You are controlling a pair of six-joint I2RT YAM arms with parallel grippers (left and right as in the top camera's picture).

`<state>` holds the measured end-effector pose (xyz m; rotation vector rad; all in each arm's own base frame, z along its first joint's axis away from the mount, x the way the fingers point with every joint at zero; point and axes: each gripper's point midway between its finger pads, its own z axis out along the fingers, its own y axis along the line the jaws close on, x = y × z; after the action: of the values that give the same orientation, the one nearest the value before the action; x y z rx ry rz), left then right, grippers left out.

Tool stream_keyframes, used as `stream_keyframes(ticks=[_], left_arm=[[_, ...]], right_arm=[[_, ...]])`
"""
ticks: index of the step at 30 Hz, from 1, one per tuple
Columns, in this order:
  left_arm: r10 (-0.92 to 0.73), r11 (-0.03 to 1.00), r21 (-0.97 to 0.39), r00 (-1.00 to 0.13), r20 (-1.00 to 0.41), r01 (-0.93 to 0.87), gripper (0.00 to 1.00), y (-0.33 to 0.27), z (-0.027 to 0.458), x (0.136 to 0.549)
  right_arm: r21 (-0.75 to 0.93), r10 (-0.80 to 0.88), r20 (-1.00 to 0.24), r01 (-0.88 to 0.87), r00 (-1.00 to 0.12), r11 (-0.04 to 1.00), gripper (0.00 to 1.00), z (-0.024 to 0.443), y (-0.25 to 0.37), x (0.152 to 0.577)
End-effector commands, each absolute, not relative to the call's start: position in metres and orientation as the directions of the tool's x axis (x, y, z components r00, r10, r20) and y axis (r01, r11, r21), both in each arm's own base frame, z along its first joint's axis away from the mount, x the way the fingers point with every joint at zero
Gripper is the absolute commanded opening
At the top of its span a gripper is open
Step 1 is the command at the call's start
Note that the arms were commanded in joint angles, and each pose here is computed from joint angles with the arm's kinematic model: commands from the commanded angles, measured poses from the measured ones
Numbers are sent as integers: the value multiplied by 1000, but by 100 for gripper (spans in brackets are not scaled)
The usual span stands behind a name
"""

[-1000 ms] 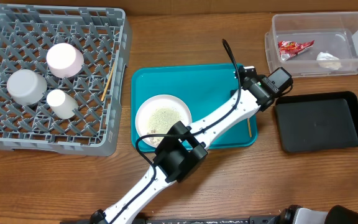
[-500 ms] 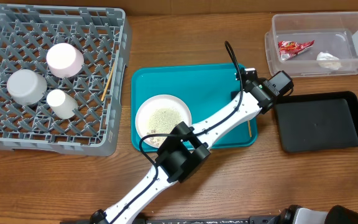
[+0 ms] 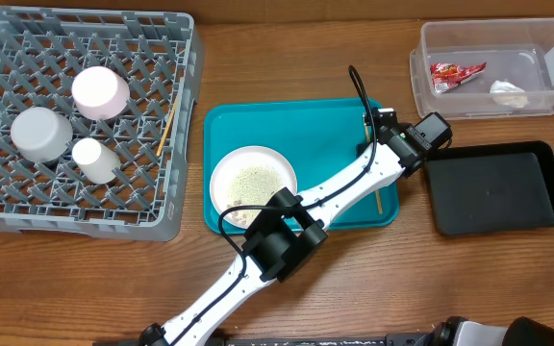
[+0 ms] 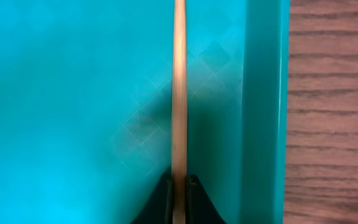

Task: Sort waste into correct bins and load items into the dishwasher
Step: 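Lower the left gripper onto the second chopstick and close on it, then carry the second chopstick to the rack and release it upright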

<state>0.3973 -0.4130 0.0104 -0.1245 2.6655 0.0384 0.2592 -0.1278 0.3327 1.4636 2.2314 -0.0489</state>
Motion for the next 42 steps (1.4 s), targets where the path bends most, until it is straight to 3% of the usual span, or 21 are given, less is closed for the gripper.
stream_keyframes(ticks=[1, 9, 15, 19, 23, 30, 36, 42], left_arm=[[-11, 996, 75, -903, -430, -48, 4, -398, 0, 402], [202, 975, 185, -848, -489, 126, 4, -347, 109, 447], [296, 946, 284, -770, -566, 155, 4, -253, 208, 497], [254, 948, 309, -775, -578, 80, 4, -170, 242, 522], [172, 974, 218, -828, -534, 62, 4, -101, 236, 533], [242, 924, -176, -876, -417, 339, 4, -49, 199, 517], [74, 929, -325, -951, -301, 176, 4, 5, 163, 509], [-1, 917, -389, -976, -219, 87, 4, 13, 136, 507]], right_arm=[[219, 855, -415, 878, -311, 425, 100, 336, -130, 256], [219, 855, -415, 878, -311, 425, 100, 336, -130, 256], [219, 855, -415, 878, -311, 425, 100, 336, -130, 256], [219, 855, -415, 878, -311, 425, 100, 336, -130, 256], [219, 855, -415, 878, -311, 425, 100, 336, -130, 256], [219, 855, -415, 878, -311, 425, 100, 336, -130, 256], [219, 855, -415, 878, -311, 425, 100, 336, -130, 256], [219, 855, -415, 878, -311, 425, 100, 336, -130, 256]])
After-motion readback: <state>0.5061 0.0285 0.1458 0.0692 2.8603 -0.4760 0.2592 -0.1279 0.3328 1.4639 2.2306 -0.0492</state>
